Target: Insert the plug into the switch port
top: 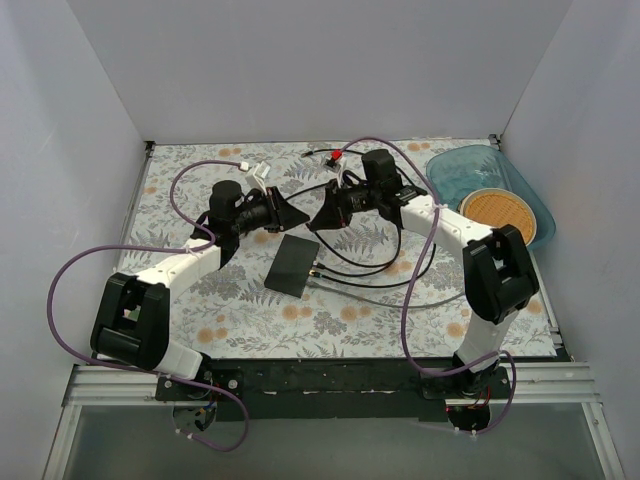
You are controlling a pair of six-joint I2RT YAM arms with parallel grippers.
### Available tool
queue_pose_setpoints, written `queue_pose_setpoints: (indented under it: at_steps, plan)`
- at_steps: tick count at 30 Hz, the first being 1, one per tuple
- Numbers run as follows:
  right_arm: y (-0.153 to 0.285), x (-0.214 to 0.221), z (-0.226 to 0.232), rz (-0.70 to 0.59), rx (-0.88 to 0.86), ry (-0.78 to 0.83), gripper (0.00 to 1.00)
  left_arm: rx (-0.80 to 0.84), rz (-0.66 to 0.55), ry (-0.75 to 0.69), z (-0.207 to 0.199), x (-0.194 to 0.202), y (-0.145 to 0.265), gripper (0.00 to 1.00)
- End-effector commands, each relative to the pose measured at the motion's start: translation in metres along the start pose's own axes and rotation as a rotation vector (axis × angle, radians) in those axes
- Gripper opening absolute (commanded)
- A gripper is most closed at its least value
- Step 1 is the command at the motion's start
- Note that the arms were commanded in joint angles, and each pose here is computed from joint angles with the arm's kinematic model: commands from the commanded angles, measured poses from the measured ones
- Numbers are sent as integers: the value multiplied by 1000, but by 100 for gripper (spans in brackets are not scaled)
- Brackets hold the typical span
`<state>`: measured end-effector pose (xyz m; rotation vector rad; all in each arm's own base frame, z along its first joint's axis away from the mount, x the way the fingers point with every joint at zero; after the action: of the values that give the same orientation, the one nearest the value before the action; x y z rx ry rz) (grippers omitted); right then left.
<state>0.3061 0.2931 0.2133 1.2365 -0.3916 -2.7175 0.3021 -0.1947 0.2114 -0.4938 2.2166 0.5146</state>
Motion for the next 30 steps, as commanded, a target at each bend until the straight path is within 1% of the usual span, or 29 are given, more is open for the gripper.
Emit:
queue_pose_setpoints:
  at_steps: [1,3,4,6,7,9,10,11,12,13,14,16,17,18,19,24,25,27,28,30]
  plan:
    - [22,-33,20,-133,128,118,37,-85,-17,46,0,-6,0,0]
    - [28,-34,19,-154,193,121,48,-139,-29,79,3,-10,-1,0]
    - [32,-35,19,-178,251,123,58,-149,-35,108,3,-12,-1,0]
    - [36,-35,19,-199,304,129,64,-175,-35,153,4,-13,-3,0]
    - [40,-36,18,-225,370,131,70,-190,-45,191,5,-16,-4,0]
    - [36,-35,22,-222,412,160,73,-200,-44,224,5,-17,-6,0]
    - [29,-37,26,-231,463,191,75,-200,-43,247,4,-17,-6,0]
    - [26,-33,26,-207,499,198,76,-203,-46,256,4,-18,-6,0]
    - [22,-28,26,-171,538,221,77,-209,-44,267,4,-18,-6,0]
    - [19,-27,19,-165,619,227,77,-223,-53,273,5,-20,-5,0]
    - [9,-26,26,-147,624,248,77,-236,-58,283,5,-20,-4,0]
    - [2,-19,21,-118,690,248,77,-265,-59,296,5,-21,-2,0]
    - [-5,-15,26,-95,685,285,76,-289,-71,306,6,-22,-1,0]
    - [-7,-14,25,-93,715,295,76,-303,-68,313,6,-21,1,0]
    - [-8,-12,23,-87,746,308,74,-308,-72,316,6,-22,1,0]
    - [-16,-3,30,-75,776,348,66,-322,-75,326,6,-23,2,0]
    - [-17,-2,32,-75,782,356,63,-324,-77,329,6,-23,2,0]
    - [-19,2,31,-69,794,363,61,-324,-75,330,6,-23,2,0]
    - [-20,4,31,-66,805,365,57,-324,-75,331,6,-23,2,0]
    - [-21,6,30,-58,812,371,56,-324,-77,332,6,-23,2,0]
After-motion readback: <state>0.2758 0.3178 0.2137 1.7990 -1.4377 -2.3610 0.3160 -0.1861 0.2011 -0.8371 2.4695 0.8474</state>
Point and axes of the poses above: each gripper's point midway between its finger pads, its own y axis back along the fingers, its own z axis along the line the jaws close on, x = y × z, the point moved 7 cm from there along y, back along the fingers, and after that the axes turned 7 degrees about -y, right-handed, at the moved point
